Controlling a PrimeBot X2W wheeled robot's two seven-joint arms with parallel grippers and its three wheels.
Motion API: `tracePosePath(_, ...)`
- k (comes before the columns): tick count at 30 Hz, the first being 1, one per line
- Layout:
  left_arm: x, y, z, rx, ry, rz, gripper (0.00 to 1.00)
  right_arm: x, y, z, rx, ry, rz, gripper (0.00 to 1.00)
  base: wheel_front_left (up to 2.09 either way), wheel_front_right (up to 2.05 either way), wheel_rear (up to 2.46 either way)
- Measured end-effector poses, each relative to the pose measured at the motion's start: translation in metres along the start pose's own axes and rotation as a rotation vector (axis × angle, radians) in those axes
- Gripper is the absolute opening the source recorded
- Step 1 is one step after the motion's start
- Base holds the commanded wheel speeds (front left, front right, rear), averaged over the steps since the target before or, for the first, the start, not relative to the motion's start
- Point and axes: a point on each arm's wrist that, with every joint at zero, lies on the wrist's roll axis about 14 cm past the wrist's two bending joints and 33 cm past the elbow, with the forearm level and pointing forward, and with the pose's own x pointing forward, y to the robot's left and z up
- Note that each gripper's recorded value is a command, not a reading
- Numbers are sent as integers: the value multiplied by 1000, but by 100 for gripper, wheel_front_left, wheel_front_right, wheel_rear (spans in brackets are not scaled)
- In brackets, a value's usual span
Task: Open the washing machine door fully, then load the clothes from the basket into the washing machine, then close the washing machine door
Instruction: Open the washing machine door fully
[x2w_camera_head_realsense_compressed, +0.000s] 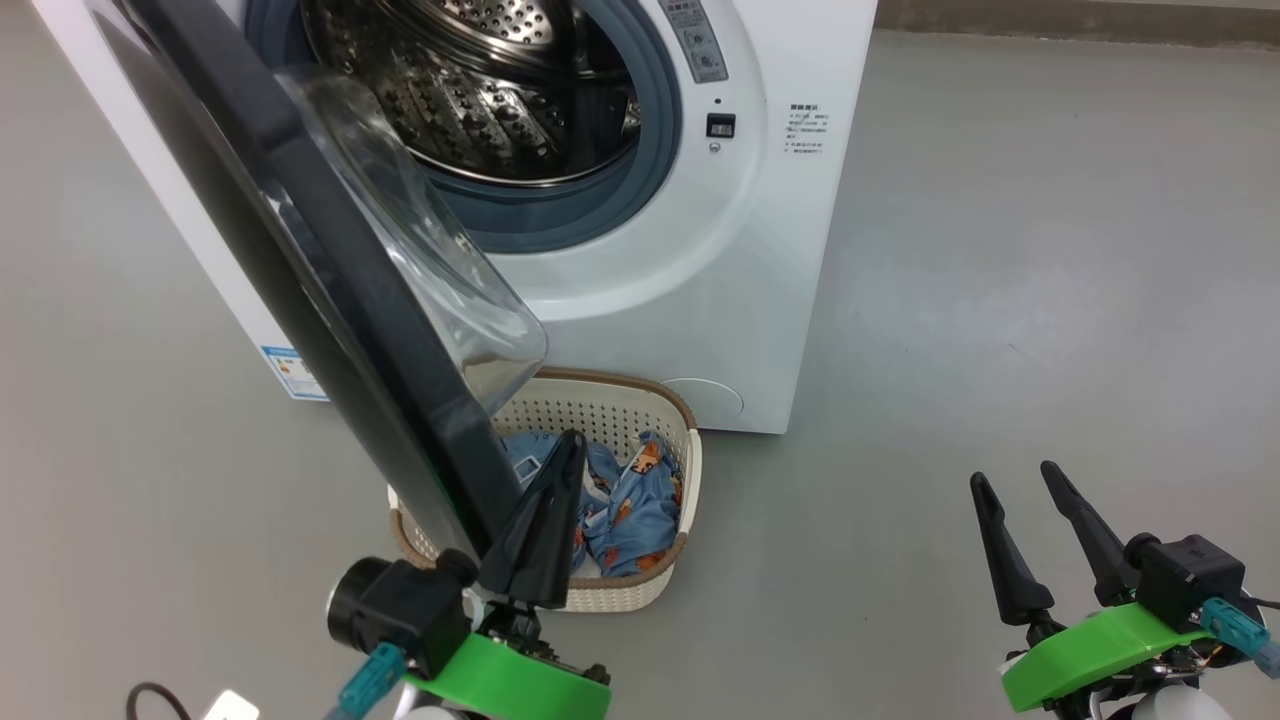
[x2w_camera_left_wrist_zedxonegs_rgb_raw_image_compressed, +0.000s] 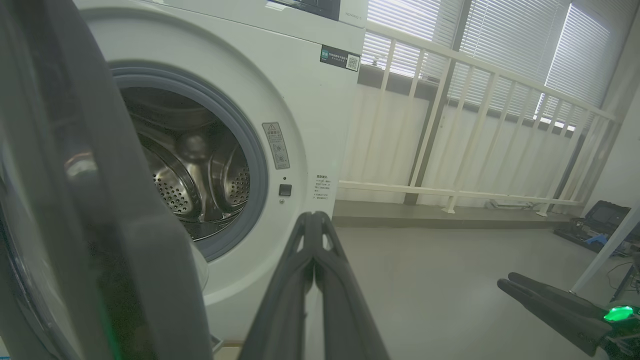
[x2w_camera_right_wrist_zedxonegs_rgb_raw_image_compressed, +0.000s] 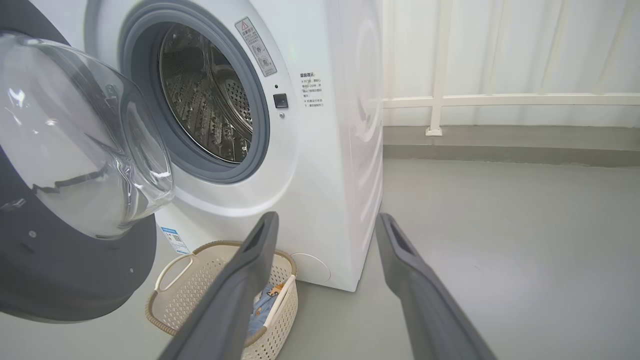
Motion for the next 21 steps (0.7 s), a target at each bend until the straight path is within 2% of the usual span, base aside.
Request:
tracePosePath(12, -6, 28, -32, -17, 106, 89, 0, 0, 2, 2, -9, -4, 6, 100, 0, 0, 0)
tracePosePath(21, -9, 40, -34, -15, 118, 129, 0, 0, 4, 5, -12, -13, 14, 100, 0, 0, 0)
